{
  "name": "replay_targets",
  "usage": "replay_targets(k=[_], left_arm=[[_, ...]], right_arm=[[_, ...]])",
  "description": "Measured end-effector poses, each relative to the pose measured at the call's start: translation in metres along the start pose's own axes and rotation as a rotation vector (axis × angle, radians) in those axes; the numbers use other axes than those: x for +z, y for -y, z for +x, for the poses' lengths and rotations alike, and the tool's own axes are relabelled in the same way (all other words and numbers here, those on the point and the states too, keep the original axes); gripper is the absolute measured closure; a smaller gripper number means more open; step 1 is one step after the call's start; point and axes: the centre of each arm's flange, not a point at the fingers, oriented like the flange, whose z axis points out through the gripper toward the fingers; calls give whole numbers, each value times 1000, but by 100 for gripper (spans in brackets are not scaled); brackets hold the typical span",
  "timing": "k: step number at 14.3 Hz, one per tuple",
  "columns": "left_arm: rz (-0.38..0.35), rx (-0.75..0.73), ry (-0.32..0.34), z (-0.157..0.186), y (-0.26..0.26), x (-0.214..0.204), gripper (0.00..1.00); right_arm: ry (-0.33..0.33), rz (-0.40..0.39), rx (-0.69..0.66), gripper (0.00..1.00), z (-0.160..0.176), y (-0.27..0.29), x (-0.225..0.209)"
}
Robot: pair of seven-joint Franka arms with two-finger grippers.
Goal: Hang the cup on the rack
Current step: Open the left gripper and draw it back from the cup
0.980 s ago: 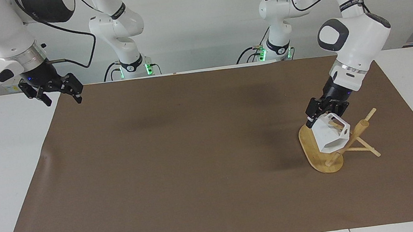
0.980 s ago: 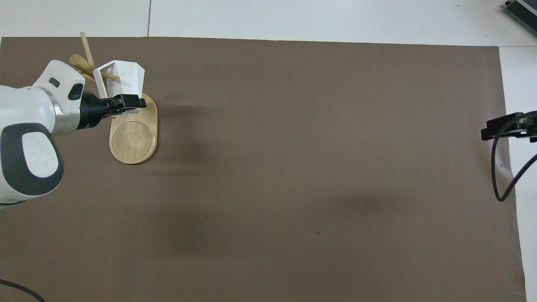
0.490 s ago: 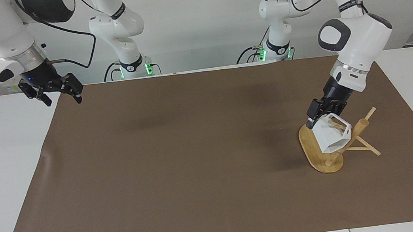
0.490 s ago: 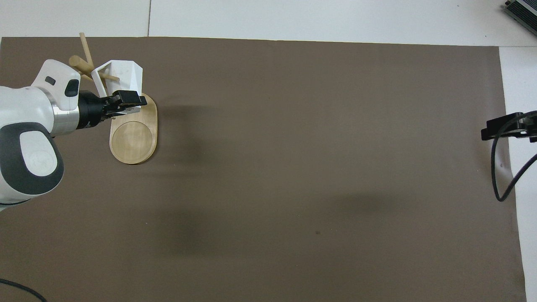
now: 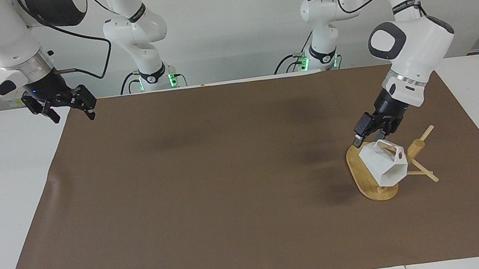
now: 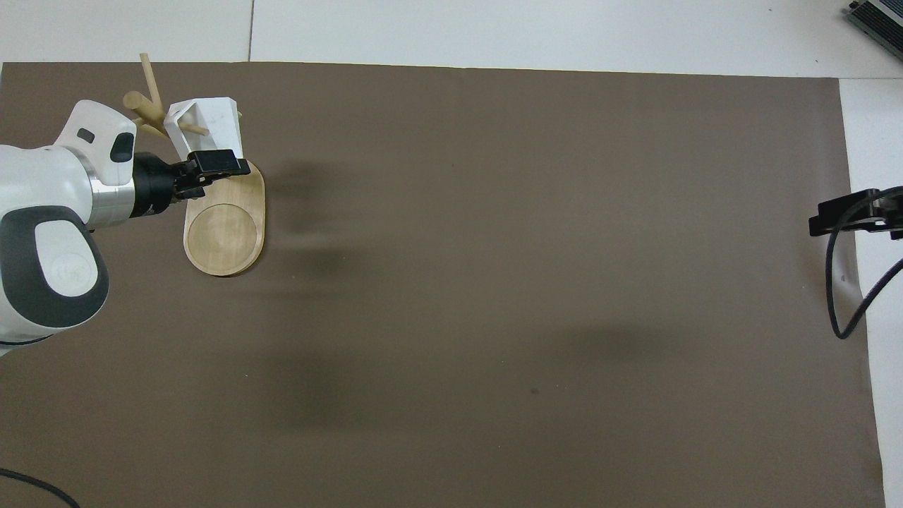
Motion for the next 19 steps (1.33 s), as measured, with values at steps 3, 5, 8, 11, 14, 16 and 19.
replay_targets(k=[3, 5, 8, 11, 14, 16, 19], left_arm=[[1, 4, -1, 1, -1, -2, 0], [31, 46, 11, 2, -3, -4, 0], [114, 150, 49, 5, -13, -19, 0], [223, 263, 103, -3, -27, -45, 0], [301, 348, 164, -26, -47, -71, 0], [306, 392, 183, -33, -51, -85, 0], [310, 435, 222, -35, -50, -98, 0]], right_arm=[[0, 0, 0, 0, 0, 0, 0], [0, 0, 0, 0, 0, 0, 0], [0, 0, 0, 0, 0, 0, 0], [0, 0, 0, 0, 0, 0, 0], [0, 0, 0, 0, 0, 0, 0], [0, 0, 0, 0, 0, 0, 0], [0, 0, 0, 0, 0, 0, 0]])
